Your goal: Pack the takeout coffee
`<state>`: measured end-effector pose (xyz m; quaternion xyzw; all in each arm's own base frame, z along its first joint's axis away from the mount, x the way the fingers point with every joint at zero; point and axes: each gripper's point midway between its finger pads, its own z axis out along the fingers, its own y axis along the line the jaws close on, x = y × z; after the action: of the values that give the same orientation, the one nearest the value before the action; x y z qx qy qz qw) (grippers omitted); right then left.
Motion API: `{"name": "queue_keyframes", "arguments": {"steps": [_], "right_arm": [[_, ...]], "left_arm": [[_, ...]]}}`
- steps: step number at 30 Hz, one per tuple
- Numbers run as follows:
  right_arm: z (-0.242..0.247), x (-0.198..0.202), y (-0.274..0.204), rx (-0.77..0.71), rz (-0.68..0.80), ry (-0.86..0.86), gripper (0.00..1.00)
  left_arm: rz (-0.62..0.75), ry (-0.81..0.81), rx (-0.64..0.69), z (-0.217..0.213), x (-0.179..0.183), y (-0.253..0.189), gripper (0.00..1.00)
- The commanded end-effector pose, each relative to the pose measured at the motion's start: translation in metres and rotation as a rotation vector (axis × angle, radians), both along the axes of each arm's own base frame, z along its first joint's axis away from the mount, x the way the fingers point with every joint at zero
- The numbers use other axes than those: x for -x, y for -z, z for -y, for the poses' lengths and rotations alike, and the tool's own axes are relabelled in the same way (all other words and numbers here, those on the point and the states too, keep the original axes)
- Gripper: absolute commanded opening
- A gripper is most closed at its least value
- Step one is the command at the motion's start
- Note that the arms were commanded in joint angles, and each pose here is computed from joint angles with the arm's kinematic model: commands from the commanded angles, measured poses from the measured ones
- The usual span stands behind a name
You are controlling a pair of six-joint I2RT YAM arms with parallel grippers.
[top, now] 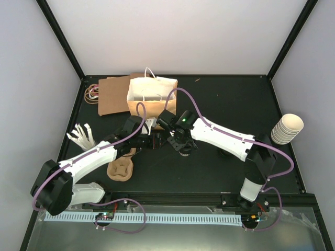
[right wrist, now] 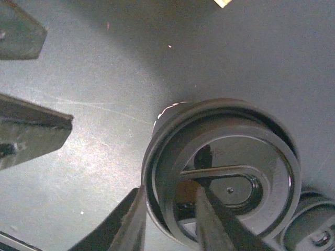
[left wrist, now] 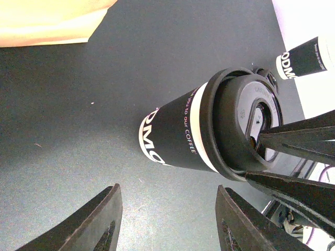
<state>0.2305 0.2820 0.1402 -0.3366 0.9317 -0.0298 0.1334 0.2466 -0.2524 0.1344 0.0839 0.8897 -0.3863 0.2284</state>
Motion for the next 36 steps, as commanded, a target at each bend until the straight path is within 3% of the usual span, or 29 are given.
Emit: {"name": "queue_keyframes", "arguments": {"steps": [1, 6, 10, 18, 28, 36], "right_arm": [[-0.002, -0.002, -0.022, -0.050, 0.046, 0.001, 0.35], [-0.003, -0.002, -0.036, -0.092, 0.074, 0.002, 0.51], [-0.002, -0.004, -0.042, -0.118, 0.103, 0.013, 0.70], [0.008, -0.012, -0.031, -0.126, 0.129, 0.061, 0.99], [0.012, -0.022, -0.017, -0.102, 0.122, 0.088, 1.00], [0.015, -0.028, -0.008, -0.089, 0.107, 0.120, 0.93]], "left_arm": [[0.017, 0.006, 0.018, 0.001, -0.001, -0.007, 0.52], [0.014, 0.005, 0.018, 0.001, 0.000, -0.006, 0.52], [0.013, 0.005, 0.021, 0.001, 0.001, -0.006, 0.52], [0.008, 0.015, 0.031, 0.003, 0.001, -0.008, 0.52], [0.009, 0.010, 0.030, 0.002, 0.001, -0.009, 0.52], [0.009, 0.012, 0.022, 0.001, 0.002, -0.007, 0.52]]}}
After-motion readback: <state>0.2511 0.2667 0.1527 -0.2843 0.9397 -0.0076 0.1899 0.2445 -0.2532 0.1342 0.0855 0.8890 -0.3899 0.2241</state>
